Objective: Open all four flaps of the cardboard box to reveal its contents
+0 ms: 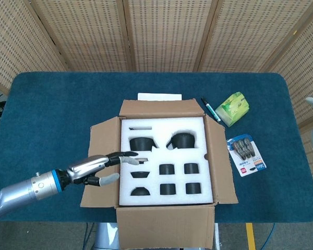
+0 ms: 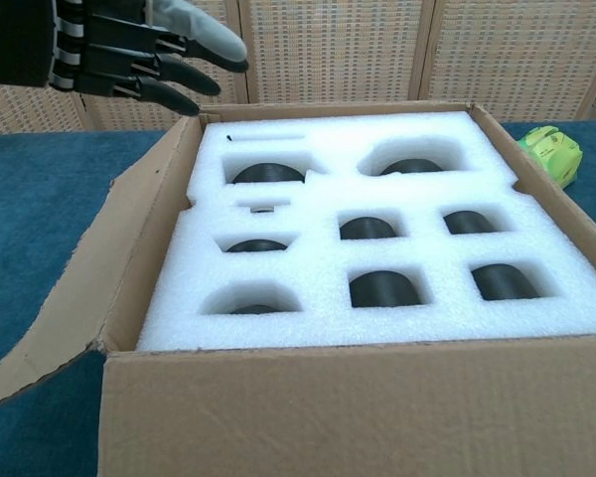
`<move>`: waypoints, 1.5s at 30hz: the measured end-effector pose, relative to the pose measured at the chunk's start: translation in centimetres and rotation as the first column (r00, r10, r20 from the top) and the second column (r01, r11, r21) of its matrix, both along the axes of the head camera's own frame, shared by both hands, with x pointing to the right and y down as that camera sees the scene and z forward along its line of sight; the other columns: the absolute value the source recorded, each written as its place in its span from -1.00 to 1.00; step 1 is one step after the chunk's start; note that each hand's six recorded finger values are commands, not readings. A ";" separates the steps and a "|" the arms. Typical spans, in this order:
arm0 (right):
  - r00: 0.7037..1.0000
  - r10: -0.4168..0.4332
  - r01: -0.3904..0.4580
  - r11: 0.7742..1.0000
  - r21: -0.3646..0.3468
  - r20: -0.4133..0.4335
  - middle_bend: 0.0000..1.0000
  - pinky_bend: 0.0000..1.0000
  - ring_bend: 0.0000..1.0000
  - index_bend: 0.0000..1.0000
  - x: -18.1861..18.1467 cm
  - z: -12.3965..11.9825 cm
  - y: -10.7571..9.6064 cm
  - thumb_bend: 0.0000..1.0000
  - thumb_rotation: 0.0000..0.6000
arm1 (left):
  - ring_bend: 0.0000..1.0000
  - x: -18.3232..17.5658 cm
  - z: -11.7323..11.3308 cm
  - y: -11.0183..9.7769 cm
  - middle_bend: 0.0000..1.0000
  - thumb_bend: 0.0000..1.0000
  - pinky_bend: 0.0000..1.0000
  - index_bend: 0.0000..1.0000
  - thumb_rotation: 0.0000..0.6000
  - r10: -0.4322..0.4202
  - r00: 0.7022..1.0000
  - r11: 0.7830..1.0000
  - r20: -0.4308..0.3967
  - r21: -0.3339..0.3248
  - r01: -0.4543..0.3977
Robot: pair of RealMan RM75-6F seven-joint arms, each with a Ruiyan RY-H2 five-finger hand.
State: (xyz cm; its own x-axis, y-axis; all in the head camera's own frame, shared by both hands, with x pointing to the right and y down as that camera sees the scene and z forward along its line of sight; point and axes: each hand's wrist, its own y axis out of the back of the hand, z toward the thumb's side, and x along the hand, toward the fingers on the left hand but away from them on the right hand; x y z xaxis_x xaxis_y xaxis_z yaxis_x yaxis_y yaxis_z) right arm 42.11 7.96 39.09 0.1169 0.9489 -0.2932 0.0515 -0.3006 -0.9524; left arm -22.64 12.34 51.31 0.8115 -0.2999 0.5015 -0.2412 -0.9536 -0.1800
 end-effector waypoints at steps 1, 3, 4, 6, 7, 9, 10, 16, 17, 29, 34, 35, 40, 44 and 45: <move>1.000 0.001 -0.001 1.000 0.000 -0.004 -0.60 -1.00 -1.00 -0.76 0.0 0.1 0.0 0.34 1.00 | -1.00 -0.6 0.2 -0.5 -1.00 -0.02 -1.00 -0.74 -0.69 -0.010 0.999 0.999 0.036 0.053 0.008; 1.000 0.004 -0.004 1.000 0.001 -0.013 -0.60 -1.00 -1.00 -0.77 0.1 0.3 0.1 0.34 1.00 | -1.00 -1.6 0.6 -1.1 -1.00 -0.02 -1.00 -0.73 -0.64 -0.027 0.996 0.991 0.089 0.133 0.015; 1.000 0.005 -0.005 1.000 0.002 -0.016 -0.60 -1.00 -1.00 -0.77 0.1 0.5 0.1 0.34 1.00 | -1.00 -2.2 0.8 -1.4 -1.00 -0.02 -1.00 -0.73 -0.61 -0.041 0.991 0.982 0.125 0.186 0.017; 1.000 0.007 -0.007 1.000 0.000 -0.021 -0.61 -1.00 -1.00 -0.78 0.1 0.7 0.1 0.34 1.00 | -1.00 -3.2 1.1 -1.9 -1.00 -0.02 -1.00 -0.73 -0.53 -0.065 0.981 0.964 0.181 0.264 0.015; 1.000 0.008 -0.008 1.000 -0.001 -0.023 -0.61 -1.00 -1.00 -0.78 0.1 0.9 0.1 0.34 1.00 | -1.00 -3.9 1.3 -2.2 -1.00 -0.02 -1.00 -0.73 -0.49 -0.084 0.973 0.949 0.217 0.315 0.011; 1.000 0.008 -0.008 1.000 -0.003 -0.029 -0.62 -1.00 -1.00 -0.78 0.1 1.2 0.2 0.34 1.00 | -1.00 -4.9 1.5 -2.6 -1.00 -0.02 -1.00 -0.73 -0.47 -0.115 0.956 0.922 0.270 0.387 0.002; 1.000 0.008 -0.008 1.000 -0.004 -0.030 -0.63 -1.00 -1.00 -0.79 0.1 1.3 0.3 0.34 1.00 | -1.00 -5.6 1.6 -2.8 -1.00 -0.02 -1.00 -0.72 -0.47 -0.140 0.942 0.903 0.304 0.429 -0.004; 0.999 0.008 -0.009 1.000 -0.012 -0.046 -0.68 -1.00 -1.00 -0.82 -0.2 2.1 0.6 0.34 1.00 | -1.00 -9.3 1.9 -3.3 -1.00 -0.02 -1.00 -0.72 -0.42 -0.281 0.853 0.822 0.440 0.569 -0.023; 0.999 0.008 -0.008 1.000 -0.013 -0.050 -0.68 -1.00 -1.00 -0.82 -0.2 2.2 0.7 0.34 1.00 | -1.00 -9.8 1.8 -3.3 -1.00 -0.02 -1.00 -0.72 -0.42 -0.299 0.840 0.811 0.453 0.585 -0.026; 0.997 0.028 -0.030 0.999 -0.030 -0.071 -0.77 -1.00 -1.00 -0.86 -0.6 4.6 1.8 0.34 1.00 | -1.00 -13.5 0.5 -2.2 -1.00 -0.02 -1.00 -0.72 -0.27 -0.441 0.725 0.700 0.529 0.709 -0.092; 0.996 0.038 -0.040 0.999 -0.029 -0.075 -0.80 -1.00 -1.00 -0.88 -0.7 5.2 2.2 0.34 1.00 | -1.00 -14.7 -0.1 -1.4 -1.00 -0.02 -1.00 -0.72 -0.26 -0.496 0.685 0.654 0.533 0.749 -0.109; 0.996 0.039 -0.041 0.999 -0.028 -0.077 -0.81 -1.00 -1.00 -0.89 -0.8 5.3 2.3 0.34 1.00 | -1.00 -14.9 -0.2 -1.2 -1.00 -0.02 -1.00 -0.72 -0.26 -0.502 0.680 0.650 0.535 0.752 -0.111; 0.996 0.049 -0.051 0.998 -0.028 -0.079 -0.83 -1.00 -1.00 -0.91 -1.0 6.0 2.9 0.34 1.00 | -1.00 -15.7 -0.5 -0.2 -1.00 -0.03 -1.00 -0.71 -0.26 -0.527 0.663 0.627 0.532 0.770 -0.119; 0.995 0.049 -0.052 0.998 -0.037 -0.088 -0.85 -1.00 -1.00 -0.92 -1.3 6.7 3.3 0.34 1.00 | -1.00 -16.2 -0.8 0.6 -1.00 -0.03 -1.00 -0.69 -0.26 -0.547 0.651 0.612 0.526 0.782 -0.118; 0.995 0.048 -0.051 0.998 -0.043 -0.086 -0.85 -1.00 -1.00 -0.92 -1.5 7.0 3.5 0.34 1.00 | -1.00 -16.3 -0.8 0.8 -1.00 -0.03 -1.00 -0.69 -0.26 -0.551 0.649 0.609 0.525 0.784 -0.116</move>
